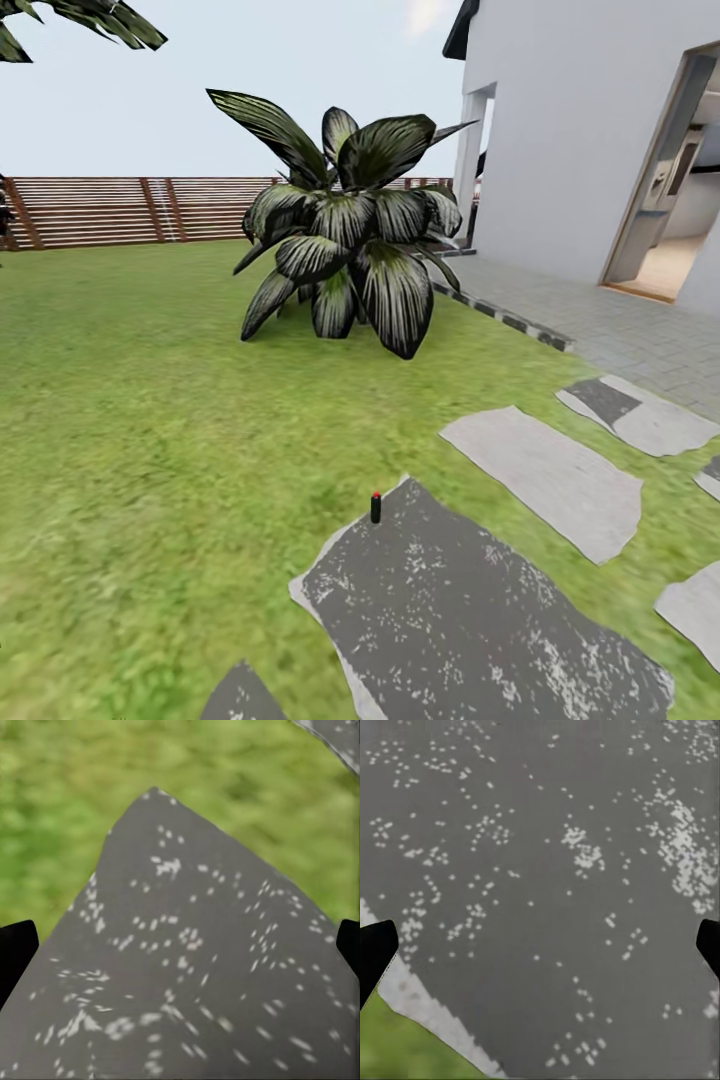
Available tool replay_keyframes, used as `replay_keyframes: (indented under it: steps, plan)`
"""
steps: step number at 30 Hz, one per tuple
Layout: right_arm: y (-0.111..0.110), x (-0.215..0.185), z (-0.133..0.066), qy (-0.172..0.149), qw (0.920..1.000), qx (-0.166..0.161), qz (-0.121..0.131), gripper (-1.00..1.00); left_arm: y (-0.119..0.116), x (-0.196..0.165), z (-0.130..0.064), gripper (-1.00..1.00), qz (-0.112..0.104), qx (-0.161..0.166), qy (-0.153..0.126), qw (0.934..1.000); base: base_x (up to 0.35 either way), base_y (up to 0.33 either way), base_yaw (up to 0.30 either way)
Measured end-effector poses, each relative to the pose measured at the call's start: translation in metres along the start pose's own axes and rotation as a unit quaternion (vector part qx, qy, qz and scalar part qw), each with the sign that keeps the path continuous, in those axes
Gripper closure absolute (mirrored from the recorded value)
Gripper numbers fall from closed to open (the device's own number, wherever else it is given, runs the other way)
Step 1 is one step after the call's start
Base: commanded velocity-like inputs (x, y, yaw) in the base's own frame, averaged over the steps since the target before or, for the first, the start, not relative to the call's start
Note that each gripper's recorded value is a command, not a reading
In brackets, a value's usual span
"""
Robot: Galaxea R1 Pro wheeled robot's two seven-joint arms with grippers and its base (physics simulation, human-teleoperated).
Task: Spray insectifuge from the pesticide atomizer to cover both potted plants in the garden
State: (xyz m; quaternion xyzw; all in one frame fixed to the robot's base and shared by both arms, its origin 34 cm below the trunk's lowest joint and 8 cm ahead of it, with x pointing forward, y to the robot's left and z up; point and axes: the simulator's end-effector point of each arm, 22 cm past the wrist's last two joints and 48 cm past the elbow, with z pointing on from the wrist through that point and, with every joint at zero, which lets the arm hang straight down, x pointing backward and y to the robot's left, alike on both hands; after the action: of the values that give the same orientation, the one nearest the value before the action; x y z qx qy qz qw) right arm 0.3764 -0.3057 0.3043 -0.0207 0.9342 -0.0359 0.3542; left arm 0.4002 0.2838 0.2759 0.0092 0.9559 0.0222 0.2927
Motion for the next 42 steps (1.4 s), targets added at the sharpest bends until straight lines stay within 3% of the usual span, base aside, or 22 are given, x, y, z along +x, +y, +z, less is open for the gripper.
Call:
replay_keyframes:
  steps: [23, 42]
  plan:
    - [0.0, -0.0001, 0.0001, 0.0, 1.0, 0.0, 0.0, -1.0, -0.0002, 0.0001, 0.0, -1.0, 0.0, 0.0, 0.0, 1.0, 0.267, -0.168, 0.266]
    - [-0.0002, 0.0, 0.0, 0.0, 1.0, 0.0, 0.001, -1.0, -0.0001, 0.0, 0.0001, -1.0, 0.0, 0.0, 0.0, 1.0, 0.186, -0.227, 0.018]
